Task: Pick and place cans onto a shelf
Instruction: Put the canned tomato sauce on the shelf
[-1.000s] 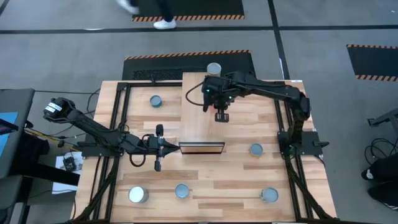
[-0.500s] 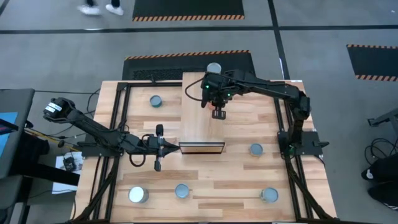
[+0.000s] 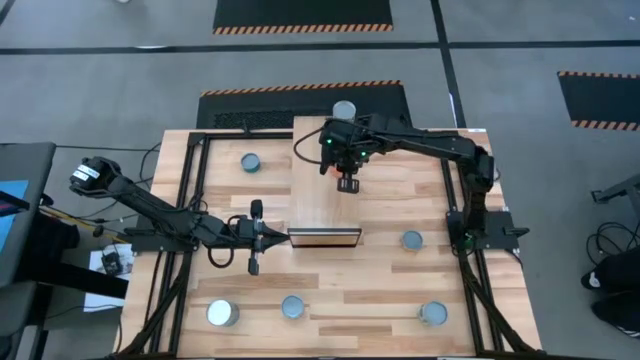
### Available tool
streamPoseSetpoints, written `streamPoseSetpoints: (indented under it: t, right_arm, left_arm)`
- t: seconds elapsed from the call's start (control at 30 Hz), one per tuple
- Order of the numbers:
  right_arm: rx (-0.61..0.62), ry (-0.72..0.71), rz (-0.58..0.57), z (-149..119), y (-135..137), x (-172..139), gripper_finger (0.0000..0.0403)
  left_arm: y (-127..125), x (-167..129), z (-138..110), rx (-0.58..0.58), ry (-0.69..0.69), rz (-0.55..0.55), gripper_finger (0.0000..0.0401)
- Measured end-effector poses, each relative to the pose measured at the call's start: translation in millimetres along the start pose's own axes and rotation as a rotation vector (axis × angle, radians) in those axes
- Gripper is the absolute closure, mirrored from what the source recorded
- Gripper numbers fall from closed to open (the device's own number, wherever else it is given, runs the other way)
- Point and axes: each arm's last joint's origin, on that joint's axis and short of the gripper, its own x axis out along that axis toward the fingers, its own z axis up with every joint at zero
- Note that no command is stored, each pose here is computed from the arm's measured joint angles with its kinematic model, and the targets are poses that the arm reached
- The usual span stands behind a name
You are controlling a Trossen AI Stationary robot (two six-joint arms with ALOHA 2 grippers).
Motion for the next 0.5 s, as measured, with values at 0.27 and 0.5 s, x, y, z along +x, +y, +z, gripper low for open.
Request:
streamPoseSetpoints:
  t: [0.27, 0.5]
  right_arm:
    - [-0.013, 0.018, -0.009, 3.8, -0.4, 10.6, 0.0383]
    - [-0.005, 0.013, -0.009, 5.8, -0.5, 8.1, 0.0370]
  left_arm:
    - [0.0, 0.0, 0.0, 0.000, -0.001, -0.002, 0.0401]
    - [-0.1, 0.0, 0.0, 0.001, -0.002, -0.003, 0.0401]
